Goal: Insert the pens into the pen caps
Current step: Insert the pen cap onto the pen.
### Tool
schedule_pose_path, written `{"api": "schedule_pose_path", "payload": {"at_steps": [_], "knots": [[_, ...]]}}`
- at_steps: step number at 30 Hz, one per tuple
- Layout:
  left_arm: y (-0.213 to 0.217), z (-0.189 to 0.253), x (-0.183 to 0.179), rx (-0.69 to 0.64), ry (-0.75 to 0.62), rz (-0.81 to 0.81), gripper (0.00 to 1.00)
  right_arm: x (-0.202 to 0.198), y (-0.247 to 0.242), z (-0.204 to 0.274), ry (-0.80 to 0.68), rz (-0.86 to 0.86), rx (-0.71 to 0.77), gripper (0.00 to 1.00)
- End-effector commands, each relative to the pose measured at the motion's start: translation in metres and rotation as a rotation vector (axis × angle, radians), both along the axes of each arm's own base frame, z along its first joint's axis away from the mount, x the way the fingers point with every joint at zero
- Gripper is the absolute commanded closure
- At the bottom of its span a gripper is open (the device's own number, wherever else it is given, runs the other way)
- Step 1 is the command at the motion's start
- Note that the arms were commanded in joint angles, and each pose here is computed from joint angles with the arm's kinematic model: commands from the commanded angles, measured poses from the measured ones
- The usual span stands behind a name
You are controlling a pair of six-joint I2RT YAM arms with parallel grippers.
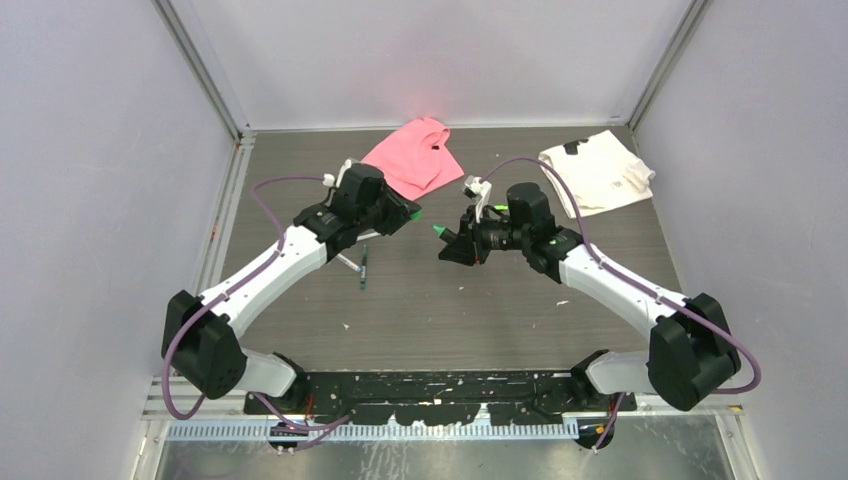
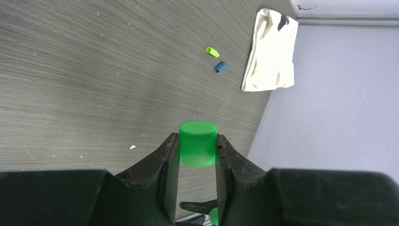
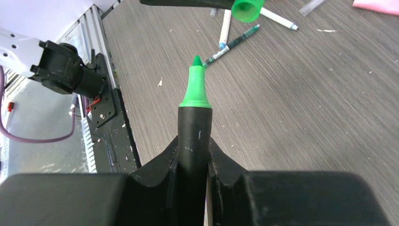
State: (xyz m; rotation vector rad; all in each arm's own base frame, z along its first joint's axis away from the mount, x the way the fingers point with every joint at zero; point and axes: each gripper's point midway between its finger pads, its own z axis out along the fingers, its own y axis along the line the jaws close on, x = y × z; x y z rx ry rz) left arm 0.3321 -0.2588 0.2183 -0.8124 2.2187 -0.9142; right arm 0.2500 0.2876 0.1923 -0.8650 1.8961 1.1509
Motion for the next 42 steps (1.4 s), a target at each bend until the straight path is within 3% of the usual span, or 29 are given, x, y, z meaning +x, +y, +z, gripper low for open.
{"api": "schedule_pose_path", "payload": {"at_steps": [1,10,42], "knots": [[-0.004,0.052,0.013,-0.11,-0.114,0.044,0.88,0.018,0.012,0.019,-0.014,-0.088,0.037,0.99],[-0.01,0.054,0.013,-0.132,-0.119,0.029,0.88,0.034,0.019,0.023,0.029,-0.17,0.081,0.99],[-0.022,0.049,0.01,-0.15,-0.109,0.0,0.88,0.044,0.036,0.03,0.068,-0.205,0.141,0.99]]}}
